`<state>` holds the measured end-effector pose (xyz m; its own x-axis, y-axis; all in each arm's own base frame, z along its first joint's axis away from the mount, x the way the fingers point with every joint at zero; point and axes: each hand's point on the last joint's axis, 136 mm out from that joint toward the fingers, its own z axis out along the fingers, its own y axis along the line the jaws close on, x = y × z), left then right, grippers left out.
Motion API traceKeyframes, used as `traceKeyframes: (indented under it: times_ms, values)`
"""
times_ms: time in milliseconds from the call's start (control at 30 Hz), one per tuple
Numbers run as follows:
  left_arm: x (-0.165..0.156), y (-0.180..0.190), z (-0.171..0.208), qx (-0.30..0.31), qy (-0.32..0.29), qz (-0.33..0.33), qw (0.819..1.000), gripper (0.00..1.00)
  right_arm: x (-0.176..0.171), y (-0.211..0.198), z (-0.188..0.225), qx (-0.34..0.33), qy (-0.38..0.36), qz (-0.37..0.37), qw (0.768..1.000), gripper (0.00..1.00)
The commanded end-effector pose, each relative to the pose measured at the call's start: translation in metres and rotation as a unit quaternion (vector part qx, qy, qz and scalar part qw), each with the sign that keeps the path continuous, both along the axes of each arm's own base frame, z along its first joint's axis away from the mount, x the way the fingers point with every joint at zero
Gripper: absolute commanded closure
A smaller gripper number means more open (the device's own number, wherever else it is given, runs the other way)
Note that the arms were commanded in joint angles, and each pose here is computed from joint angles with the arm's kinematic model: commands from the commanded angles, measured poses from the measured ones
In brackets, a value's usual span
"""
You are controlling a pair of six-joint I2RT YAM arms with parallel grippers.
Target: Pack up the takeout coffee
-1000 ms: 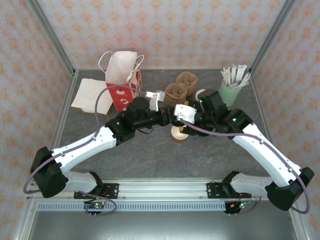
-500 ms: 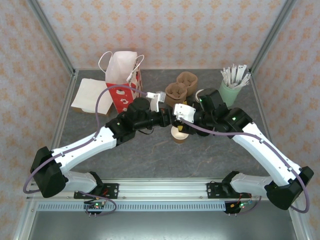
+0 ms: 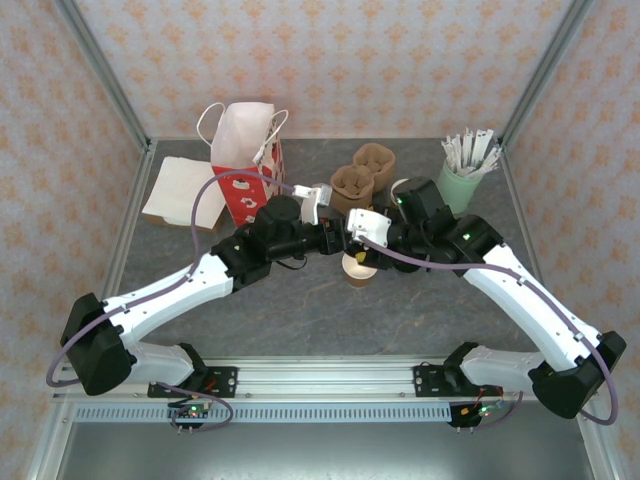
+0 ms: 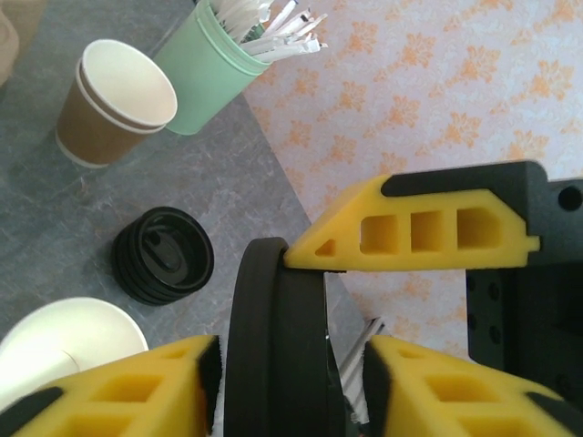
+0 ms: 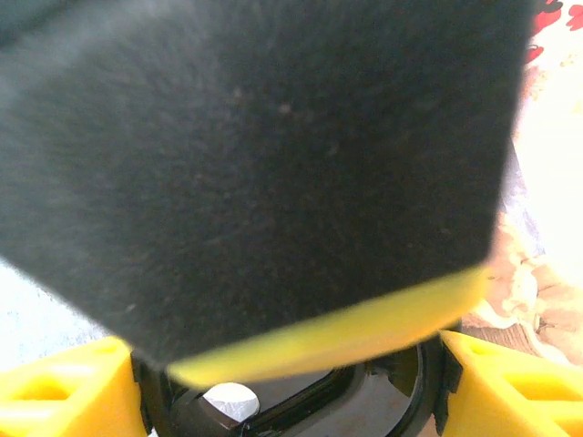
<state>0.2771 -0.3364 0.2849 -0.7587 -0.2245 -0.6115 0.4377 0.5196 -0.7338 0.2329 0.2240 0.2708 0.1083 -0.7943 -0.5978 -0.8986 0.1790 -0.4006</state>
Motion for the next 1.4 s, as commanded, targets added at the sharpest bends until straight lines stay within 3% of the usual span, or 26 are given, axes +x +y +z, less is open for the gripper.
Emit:
traceKeyframes:
  times_ms: [0,100,333,567,833,1367]
  values:
    - [0.0,0.001,0.01,-0.004,-0.016,0.006,1.0,0.4,-0.005,-0.004,-0.008,-0.015,0.016,-0.004,1.0,0.27]
    - [0.003,0.011,0.008,0.013,-0.019,0.029,0.999,0.25,-0.008,-0.007,-0.019,-0.022,0.031,-0.009,0.999,0.27]
    - [0.006,0.064,-0.01,0.065,0.002,0.121,0.991,0.06,-0.012,-0.016,-0.054,-0.036,0.08,-0.025,0.996,0.27]
    - [0.007,0.11,-0.051,0.041,0.074,0.191,0.978,0.05,-0.008,-0.018,-0.082,-0.054,0.131,-0.04,0.989,0.27]
    - [0.003,0.105,-0.094,0.06,0.133,0.183,0.972,0.05,0.008,-0.014,-0.104,-0.084,0.16,-0.062,0.982,0.27]
    - [0.012,0.098,-0.128,0.072,0.18,0.195,0.962,0.06,0.025,-0.014,-0.112,-0.138,0.18,-0.072,0.971,0.27]
